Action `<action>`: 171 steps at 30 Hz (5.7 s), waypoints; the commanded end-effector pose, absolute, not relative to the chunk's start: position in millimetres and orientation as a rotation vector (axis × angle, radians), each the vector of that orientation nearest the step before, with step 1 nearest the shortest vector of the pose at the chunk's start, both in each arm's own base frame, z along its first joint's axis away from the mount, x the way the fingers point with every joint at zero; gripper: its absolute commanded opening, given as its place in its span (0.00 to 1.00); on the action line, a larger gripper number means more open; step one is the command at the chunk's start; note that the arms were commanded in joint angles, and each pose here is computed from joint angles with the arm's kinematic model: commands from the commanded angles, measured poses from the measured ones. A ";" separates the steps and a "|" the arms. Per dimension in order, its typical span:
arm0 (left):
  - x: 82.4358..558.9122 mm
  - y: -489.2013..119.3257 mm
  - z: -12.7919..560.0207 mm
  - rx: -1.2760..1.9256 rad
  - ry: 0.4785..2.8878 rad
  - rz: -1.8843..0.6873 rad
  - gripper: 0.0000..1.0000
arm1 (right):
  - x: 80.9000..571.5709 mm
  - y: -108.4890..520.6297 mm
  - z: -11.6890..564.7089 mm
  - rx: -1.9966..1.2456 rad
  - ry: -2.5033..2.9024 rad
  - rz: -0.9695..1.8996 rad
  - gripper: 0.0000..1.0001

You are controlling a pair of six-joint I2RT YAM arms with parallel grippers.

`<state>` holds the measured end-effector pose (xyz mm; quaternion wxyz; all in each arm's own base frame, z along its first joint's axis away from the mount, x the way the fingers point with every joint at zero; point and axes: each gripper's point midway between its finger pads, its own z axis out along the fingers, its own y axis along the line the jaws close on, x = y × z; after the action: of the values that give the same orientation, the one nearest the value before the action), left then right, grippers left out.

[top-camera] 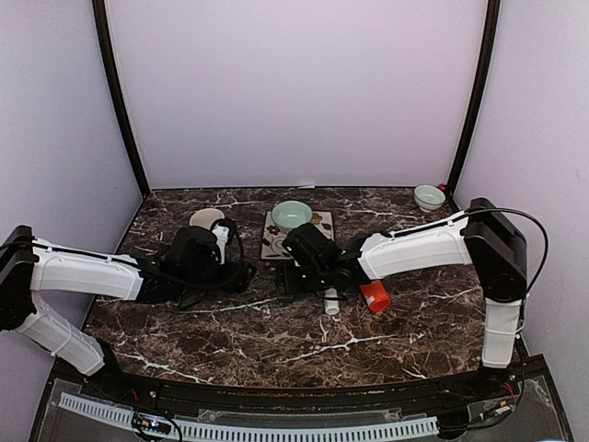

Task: Sort the pills into containers
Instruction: Pick up the pill container from the center of the board, then pass from the right arm to the left, then pass from the left arm to the right

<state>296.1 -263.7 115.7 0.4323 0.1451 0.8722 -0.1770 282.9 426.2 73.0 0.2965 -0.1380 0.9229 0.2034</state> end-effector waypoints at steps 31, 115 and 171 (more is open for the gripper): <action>289.7 -250.9 112.3 0.275 2.162 -0.458 0.79 | 276.8 442.1 24.2 -0.408 2.557 0.323 0.44; 263.7 -327.9 162.5 0.254 2.043 -1.495 0.00 | 207.1 469.2 185.1 -0.680 1.972 0.585 0.77; 230.7 -355.3 262.2 0.952 1.674 -1.794 0.00 | 197.8 383.3 234.7 -0.438 1.893 1.128 0.71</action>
<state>231.6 -354.3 235.1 0.2329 0.3231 0.6496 -0.6476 202.2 370.7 231.5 0.4484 -0.1732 0.7718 0.4163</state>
